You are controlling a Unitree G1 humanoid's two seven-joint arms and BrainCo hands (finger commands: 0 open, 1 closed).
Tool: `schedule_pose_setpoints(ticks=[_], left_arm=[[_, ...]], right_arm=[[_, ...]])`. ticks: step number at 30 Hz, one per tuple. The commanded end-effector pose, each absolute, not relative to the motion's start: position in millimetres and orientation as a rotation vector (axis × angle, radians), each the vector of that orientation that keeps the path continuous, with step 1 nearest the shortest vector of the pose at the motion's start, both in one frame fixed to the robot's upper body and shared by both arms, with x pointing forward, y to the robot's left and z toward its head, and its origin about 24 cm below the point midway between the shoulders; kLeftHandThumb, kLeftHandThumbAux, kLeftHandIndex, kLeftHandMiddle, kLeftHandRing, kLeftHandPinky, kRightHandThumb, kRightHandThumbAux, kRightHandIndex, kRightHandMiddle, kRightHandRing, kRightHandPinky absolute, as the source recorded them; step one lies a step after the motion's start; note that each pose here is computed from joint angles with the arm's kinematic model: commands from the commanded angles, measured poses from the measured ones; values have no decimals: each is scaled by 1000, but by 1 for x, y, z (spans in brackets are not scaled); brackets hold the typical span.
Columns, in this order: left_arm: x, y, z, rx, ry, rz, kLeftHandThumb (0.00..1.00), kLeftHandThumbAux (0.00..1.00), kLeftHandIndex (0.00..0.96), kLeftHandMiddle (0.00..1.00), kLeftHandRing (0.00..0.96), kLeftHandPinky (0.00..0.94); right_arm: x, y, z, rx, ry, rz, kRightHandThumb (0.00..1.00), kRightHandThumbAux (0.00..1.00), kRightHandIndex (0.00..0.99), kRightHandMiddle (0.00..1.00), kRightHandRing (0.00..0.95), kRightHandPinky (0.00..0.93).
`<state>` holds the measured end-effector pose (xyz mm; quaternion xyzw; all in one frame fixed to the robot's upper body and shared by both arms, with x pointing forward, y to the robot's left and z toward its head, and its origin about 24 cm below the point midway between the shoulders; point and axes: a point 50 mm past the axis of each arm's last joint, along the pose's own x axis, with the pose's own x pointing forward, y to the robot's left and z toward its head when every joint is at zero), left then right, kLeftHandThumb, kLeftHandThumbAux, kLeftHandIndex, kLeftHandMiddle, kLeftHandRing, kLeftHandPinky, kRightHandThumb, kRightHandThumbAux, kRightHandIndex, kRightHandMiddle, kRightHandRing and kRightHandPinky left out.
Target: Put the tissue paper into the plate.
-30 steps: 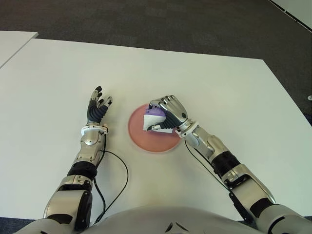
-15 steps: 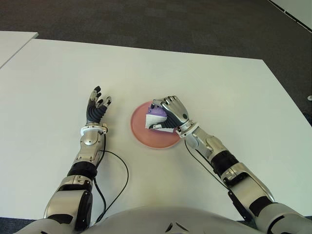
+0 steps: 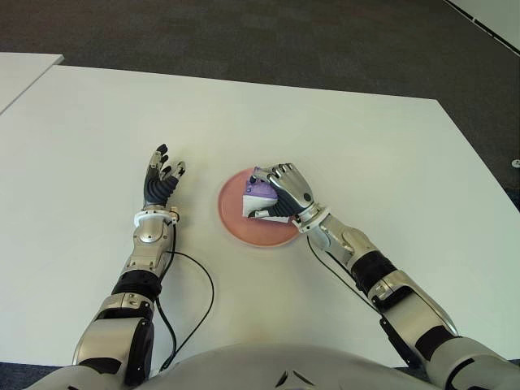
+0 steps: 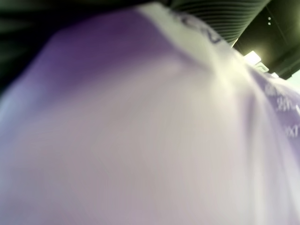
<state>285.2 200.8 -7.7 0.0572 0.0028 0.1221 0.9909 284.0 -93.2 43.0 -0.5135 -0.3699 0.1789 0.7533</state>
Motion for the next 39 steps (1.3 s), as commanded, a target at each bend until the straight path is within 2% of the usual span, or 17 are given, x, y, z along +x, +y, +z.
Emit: schedule_pose_setpoints(ticks=[1,7,13,15,16,17,18,19,20,22,25,28,39], left_arm=[[276,200,-21,117,72,246,196,653,39,56,64,110],[276,199,-21,117,72,244,189,660,35,63,71,113],[277,199,-22,110,75,242,188,653,38,69,77,116],[277,198,-22,111,77,240,188,646,38,70,76,111],[278,198,-22,112,79,239,188,644,38,70,75,109],[278,198,-22,115,81,239,187,640,37,69,74,105],[278,198,-22,116,83,239,186,635,37,69,72,101],[279,198,-22,118,85,239,186,633,37,68,71,99],[279,197,-22,119,86,239,185,629,36,66,67,93],[279,197,-22,122,88,239,183,624,33,62,61,84],[280,197,-22,130,93,239,178,620,28,56,53,78],[281,197,-22,134,95,239,174,620,26,53,50,76],[283,194,-20,134,82,210,182,624,42,57,62,99]], right_arm=[[276,-98,24,-1173,-758,453,857,671,421,524,743,744],[274,-98,22,-1175,-765,450,860,667,432,542,734,732],[272,-98,19,-1194,-773,481,851,669,430,595,682,657],[271,-98,19,-1202,-779,500,752,695,423,543,560,524],[271,-99,18,-1211,-774,526,670,652,402,498,506,472],[269,-100,20,-1227,-755,569,533,610,357,419,413,380],[268,-101,20,-1239,-742,601,398,586,274,307,282,245],[266,-103,23,-1255,-720,638,349,577,244,267,235,197],[265,-103,25,-1265,-705,660,264,563,177,183,150,126],[263,-105,28,-1285,-668,702,163,545,89,83,61,51],[262,-104,28,-1312,-617,755,84,519,29,27,20,16],[261,-104,30,-1322,-600,772,49,502,9,8,6,5],[258,-101,42,-1358,-599,804,30,440,0,0,0,0]])
